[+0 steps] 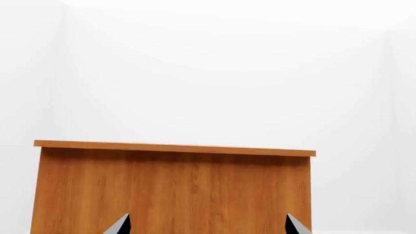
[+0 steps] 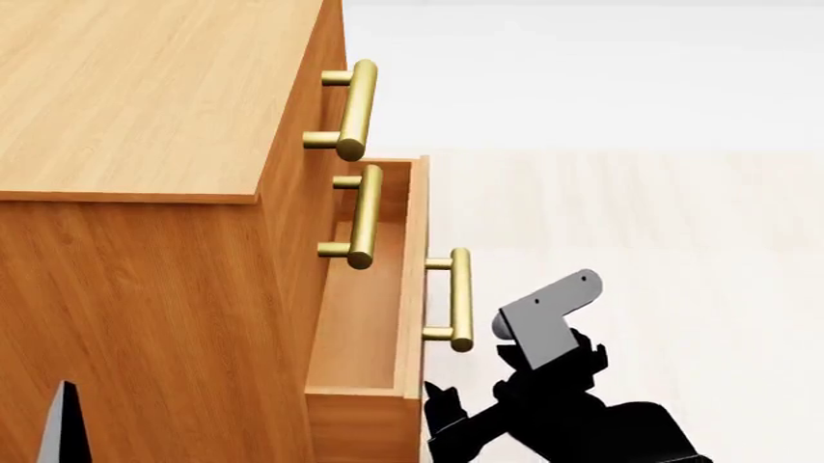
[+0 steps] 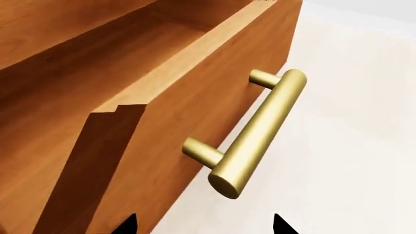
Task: Close the bottom drawer of the cabinet.
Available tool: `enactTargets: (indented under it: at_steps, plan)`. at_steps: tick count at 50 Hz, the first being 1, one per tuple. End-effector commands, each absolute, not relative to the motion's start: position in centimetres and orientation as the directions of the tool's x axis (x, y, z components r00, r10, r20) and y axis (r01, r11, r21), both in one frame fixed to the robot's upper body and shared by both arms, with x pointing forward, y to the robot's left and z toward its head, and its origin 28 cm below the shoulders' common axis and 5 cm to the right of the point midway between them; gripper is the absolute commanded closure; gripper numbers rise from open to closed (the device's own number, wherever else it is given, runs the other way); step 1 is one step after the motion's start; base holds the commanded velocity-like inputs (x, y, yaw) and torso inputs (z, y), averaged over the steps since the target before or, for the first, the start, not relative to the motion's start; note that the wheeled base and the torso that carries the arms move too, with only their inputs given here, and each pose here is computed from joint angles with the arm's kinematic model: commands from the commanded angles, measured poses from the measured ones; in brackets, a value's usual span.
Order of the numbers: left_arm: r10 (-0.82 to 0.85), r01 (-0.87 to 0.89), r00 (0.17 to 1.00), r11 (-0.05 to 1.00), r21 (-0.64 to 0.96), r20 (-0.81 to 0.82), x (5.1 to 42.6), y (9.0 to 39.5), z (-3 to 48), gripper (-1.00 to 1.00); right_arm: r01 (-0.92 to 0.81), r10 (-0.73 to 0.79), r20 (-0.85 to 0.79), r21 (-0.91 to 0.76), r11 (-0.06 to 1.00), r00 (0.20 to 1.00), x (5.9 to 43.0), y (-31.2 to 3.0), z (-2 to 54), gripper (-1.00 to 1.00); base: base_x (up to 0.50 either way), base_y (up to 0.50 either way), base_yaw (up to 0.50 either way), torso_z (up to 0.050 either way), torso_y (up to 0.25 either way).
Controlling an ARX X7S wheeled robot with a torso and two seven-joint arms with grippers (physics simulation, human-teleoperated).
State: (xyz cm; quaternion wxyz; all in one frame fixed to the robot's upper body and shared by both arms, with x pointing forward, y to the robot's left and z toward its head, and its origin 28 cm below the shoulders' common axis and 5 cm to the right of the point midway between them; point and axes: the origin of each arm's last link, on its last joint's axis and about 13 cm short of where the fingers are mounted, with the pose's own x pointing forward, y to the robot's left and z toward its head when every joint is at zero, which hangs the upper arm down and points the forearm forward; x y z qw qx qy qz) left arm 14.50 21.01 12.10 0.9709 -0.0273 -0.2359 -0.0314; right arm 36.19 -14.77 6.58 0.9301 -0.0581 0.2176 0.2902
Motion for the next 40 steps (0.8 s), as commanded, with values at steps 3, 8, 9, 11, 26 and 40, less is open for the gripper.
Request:
enactTargets:
  at_steps: [3, 8, 9, 11, 26, 40]
  plan:
    - [-0.047, 0.072, 0.886, 0.997, -0.038, 0.461, 14.5, 21.0, 12.1, -1.00, -0.623, 0.572, -0.438, 0.032, 0.781, 0.694, 36.8, -12.8, 6.2, -1.00, 0.00, 0.00, 0.00, 0.000, 0.000]
    - [-0.047, 0.072, 0.886, 0.997, -0.038, 0.462, 14.5, 21.0, 12.2, -1.00, -0.637, 0.585, -0.439, 0.035, 0.770, 0.682, 37.1, -12.4, 6.0, -1.00, 0.00, 0.00, 0.00, 0.000, 0.000]
    - [-0.045, 0.071, 0.886, 0.997, -0.039, 0.462, 14.5, 21.1, 12.3, -1.00, -0.641, 0.589, -0.438, 0.037, 0.767, 0.679, 37.1, -12.2, 6.0, -1.00, 0.00, 0.00, 0.00, 0.000, 0.000]
    - [-0.044, 0.071, 0.886, 0.997, -0.041, 0.462, 14.5, 21.1, 12.2, -1.00, -0.649, 0.592, -0.445, 0.033, 0.760, 0.672, 37.1, -12.1, 5.7, -1.00, 0.00, 0.00, 0.00, 0.000, 0.000]
    - [-0.047, 0.073, 0.887, 0.997, -0.038, 0.459, 14.5, 21.1, 12.2, -1.00, -0.681, 0.623, -0.442, 0.036, 0.731, 0.645, 37.5, -10.9, 5.8, -1.00, 0.00, 0.00, 0.00, 0.000, 0.000]
    - [-0.050, 0.076, 0.887, 0.996, -0.039, 0.459, 14.5, 21.1, 12.3, -1.00, -0.722, 0.658, -0.440, 0.031, 0.691, 0.611, 38.0, -9.4, 6.0, -1.00, 0.00, 0.00, 0.00, 0.000, 0.000]
